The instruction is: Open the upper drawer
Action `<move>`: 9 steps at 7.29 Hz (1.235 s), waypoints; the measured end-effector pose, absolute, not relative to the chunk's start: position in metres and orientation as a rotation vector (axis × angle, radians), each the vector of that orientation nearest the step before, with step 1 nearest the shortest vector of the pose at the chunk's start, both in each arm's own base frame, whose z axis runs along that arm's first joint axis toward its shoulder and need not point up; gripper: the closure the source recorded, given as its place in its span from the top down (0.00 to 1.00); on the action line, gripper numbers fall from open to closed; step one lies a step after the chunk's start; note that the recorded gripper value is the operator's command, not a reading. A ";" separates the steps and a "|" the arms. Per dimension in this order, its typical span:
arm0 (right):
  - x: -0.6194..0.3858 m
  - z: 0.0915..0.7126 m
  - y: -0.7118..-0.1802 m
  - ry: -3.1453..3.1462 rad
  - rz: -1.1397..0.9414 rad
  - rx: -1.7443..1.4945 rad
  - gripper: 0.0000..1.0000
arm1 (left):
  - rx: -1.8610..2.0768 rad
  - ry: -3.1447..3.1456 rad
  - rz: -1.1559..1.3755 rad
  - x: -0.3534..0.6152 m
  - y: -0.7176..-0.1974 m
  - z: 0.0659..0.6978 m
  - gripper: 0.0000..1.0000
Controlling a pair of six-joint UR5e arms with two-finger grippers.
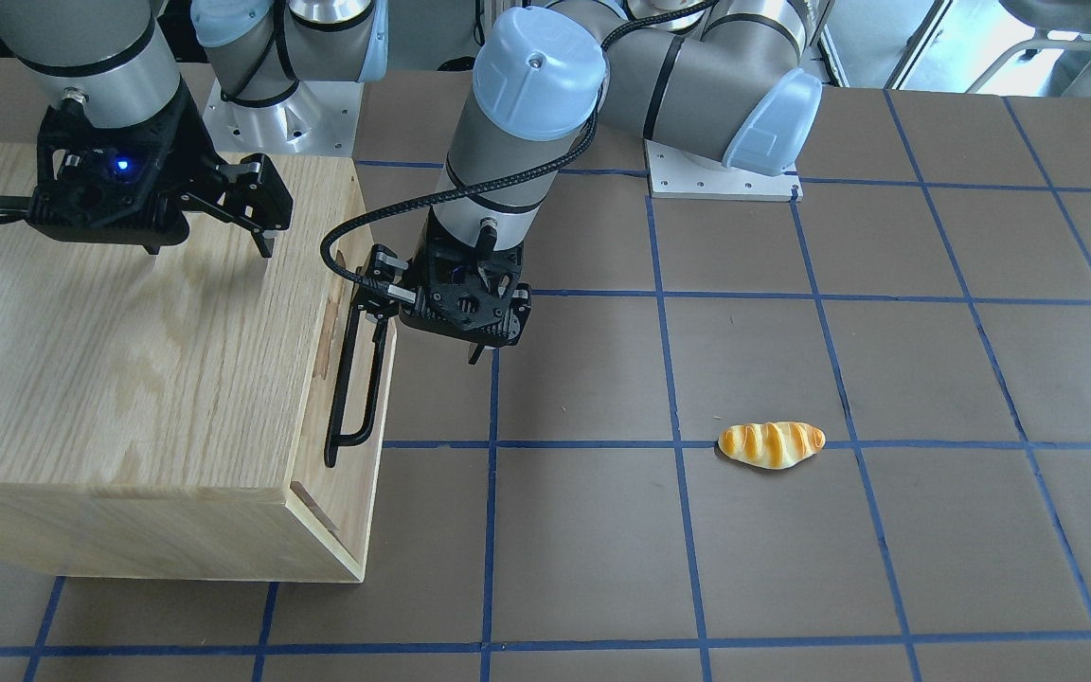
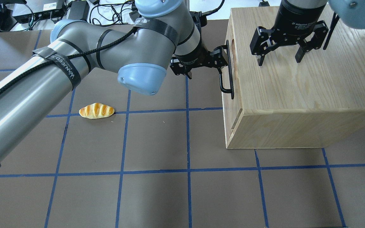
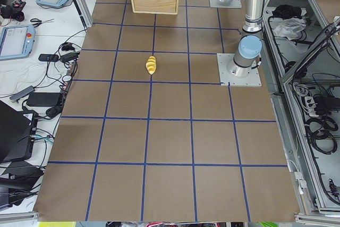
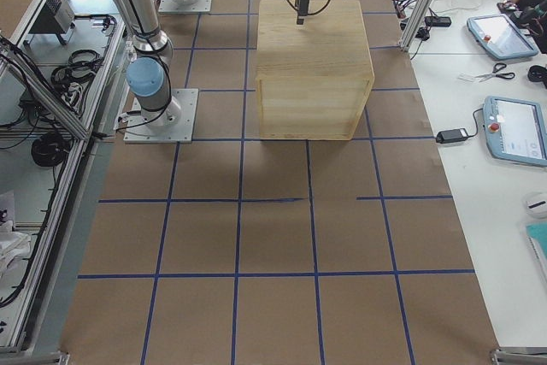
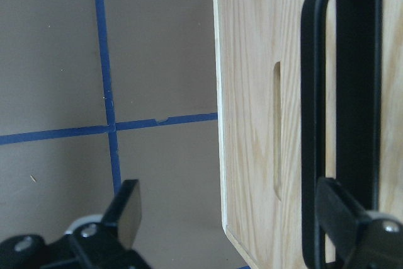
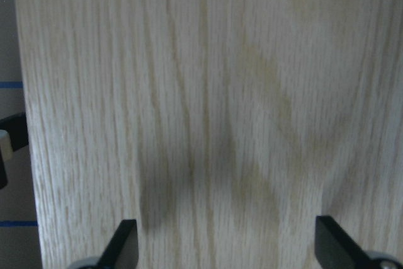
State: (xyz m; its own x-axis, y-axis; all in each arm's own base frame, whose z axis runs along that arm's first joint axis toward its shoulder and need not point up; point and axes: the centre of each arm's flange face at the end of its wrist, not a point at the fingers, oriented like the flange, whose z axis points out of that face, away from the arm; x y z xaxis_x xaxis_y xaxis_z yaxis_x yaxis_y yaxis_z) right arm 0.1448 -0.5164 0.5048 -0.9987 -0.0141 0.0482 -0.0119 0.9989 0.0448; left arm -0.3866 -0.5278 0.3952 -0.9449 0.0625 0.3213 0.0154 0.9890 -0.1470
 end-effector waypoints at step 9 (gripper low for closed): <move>0.145 0.505 -0.516 -3.092 -0.068 0.021 1.00 | -0.077 -2.784 0.202 -0.393 -0.539 0.375 1.00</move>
